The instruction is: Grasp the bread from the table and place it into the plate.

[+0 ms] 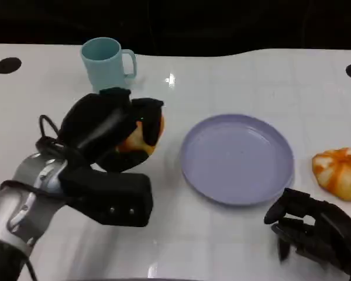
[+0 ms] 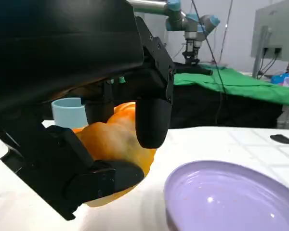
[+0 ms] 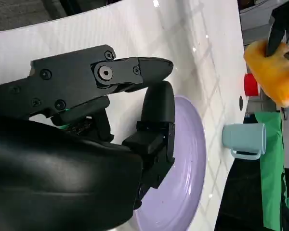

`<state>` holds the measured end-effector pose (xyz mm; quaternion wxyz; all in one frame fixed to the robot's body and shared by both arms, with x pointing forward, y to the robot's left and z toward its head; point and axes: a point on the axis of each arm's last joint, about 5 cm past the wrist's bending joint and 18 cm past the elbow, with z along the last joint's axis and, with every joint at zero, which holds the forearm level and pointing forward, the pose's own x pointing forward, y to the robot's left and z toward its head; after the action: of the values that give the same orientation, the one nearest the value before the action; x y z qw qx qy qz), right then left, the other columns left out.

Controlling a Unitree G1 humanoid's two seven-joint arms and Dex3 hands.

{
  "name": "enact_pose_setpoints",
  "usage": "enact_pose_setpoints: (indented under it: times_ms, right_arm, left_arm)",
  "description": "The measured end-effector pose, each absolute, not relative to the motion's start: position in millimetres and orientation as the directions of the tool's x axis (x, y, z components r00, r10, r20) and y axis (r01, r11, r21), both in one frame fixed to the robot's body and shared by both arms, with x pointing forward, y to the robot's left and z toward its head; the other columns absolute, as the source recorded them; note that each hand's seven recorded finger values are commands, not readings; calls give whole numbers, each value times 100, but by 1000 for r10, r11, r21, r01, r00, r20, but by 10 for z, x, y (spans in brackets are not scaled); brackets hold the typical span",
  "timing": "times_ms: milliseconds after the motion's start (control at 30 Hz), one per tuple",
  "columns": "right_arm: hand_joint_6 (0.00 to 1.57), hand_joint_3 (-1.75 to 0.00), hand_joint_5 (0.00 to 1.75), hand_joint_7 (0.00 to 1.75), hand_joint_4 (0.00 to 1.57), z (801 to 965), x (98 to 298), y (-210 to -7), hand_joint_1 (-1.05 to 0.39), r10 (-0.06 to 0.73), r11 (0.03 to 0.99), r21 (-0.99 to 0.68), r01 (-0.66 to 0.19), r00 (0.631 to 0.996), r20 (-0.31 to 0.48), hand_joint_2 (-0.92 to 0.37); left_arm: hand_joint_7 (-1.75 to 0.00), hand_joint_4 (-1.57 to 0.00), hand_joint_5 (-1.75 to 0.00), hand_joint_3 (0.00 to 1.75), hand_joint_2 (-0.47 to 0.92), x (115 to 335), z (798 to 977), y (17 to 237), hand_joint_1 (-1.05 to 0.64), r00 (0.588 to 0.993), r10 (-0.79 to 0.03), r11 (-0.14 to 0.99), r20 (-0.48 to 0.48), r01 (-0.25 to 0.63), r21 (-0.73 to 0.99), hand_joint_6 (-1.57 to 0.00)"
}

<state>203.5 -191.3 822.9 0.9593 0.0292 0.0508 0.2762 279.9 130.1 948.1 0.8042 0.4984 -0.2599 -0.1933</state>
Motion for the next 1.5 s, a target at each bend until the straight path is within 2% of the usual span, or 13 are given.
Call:
enact_pose_setpoints:
  times_ms: [200, 333, 533, 667, 800, 1000, 1100, 1267, 1300, 1333, 1367, 1433, 1500]
  right_arm:
    - [68, -25, 175, 139, 69, 8202, 2044, -1924, -55, 547, 836, 101, -539, 834, -71, -92]
    - [66, -27, 175, 139, 68, 8202, 2043, -1925, -53, 543, 839, 99, -535, 837, -71, -92]
    - [66, -27, 175, 138, 68, 8205, 2040, -1925, -51, 546, 837, 89, -540, 835, -65, -92]
    - [66, -28, 175, 138, 68, 8206, 2039, -1926, -50, 546, 837, 87, -540, 835, -64, -92]
    - [66, -28, 175, 139, 69, 8203, 2038, -1929, -48, 550, 834, 90, -544, 833, -63, -92]
    - [66, -28, 174, 141, 69, 8189, 2041, -1940, -49, 555, 830, 108, -547, 830, -53, -92]
    - [65, -29, 174, 141, 68, 8193, 2047, -1938, -50, 552, 832, 101, -545, 832, -54, -92]
    - [64, -30, 175, 141, 67, 8214, 2060, -1917, -50, 547, 837, 70, -543, 835, -63, -92]
    - [63, -31, 175, 141, 67, 8218, 2062, -1916, -50, 544, 839, 68, -540, 836, -66, -92]
    - [63, -31, 175, 141, 67, 8220, 2063, -1915, -49, 541, 841, 69, -537, 838, -68, -92]
    - [63, -31, 175, 142, 67, 8224, 2064, -1914, -49, 539, 842, 68, -535, 840, -68, -92]
    - [63, -30, 175, 143, 67, 8225, 2064, -1912, -49, 539, 842, 68, -535, 840, -68, -92]
    - [63, -29, 175, 143, 67, 8225, 2062, -1912, -49, 538, 843, 69, -534, 840, -69, -92]
  left_arm:
    - [-175, -83, -175, 81, 64, 2879, 9484, 1085, -24, 752, -605, 411, 262, 12, 912, -61]
    - [-175, -86, -175, 87, 64, 2925, 9483, 943, -25, 730, -616, 414, 296, -19, 910, -63]
    - [-171, -89, -175, 91, 62, 2978, 9487, 699, -27, 722, -633, 390, 279, -14, 921, -66]
    - [-143, -87, -175, 76, 66, 2994, 9480, 560, -28, 704, -650, 372, 287, -35, 928, -75]
    - [-136, -88, -175, 71, 71, 2995, 9453, 454, -31, 683, -674, 340, 279, -48, 939, -79]
    - [-138, -91, -175, 63, 74, 3012, 9447, 258, -33, 652, -701, 333, 290, -59, 941, -79]
    - [-145, -96, -175, 75, 71, 3009, 9412, 151, -31, 643, -714, 320, 276, -50, 946, -80]
    - [-154, -98, -175, 82, 63, 3015, 9387, 49, -33, 637, -722, 311, 269, -48, 949, -76]
    - [-150, -99, -175, 82, 62, 3016, 9378, 35, -34, 638, -723, 309, 265, -44, 950, -76]
    - [-123, -96, -175, 73, 61, 3013, 9364, 22, -36, 640, -723, 307, 259, -38, 951, -81]
    - [-112, -94, -175, 69, 61, 3008, 9346, 12, -37, 644, -723, 306, 250, -25, 952, -83]
    - [-95, -85, -145, 55, 69, 2999, 9313, 2, -39, 650, -723, 304, 232, -3, 953, -83]
    - [-83, -74, -119, 52, 74, 2997, 9299, -1, -41, 658, -727, 295, 197, 40, 955, -70]
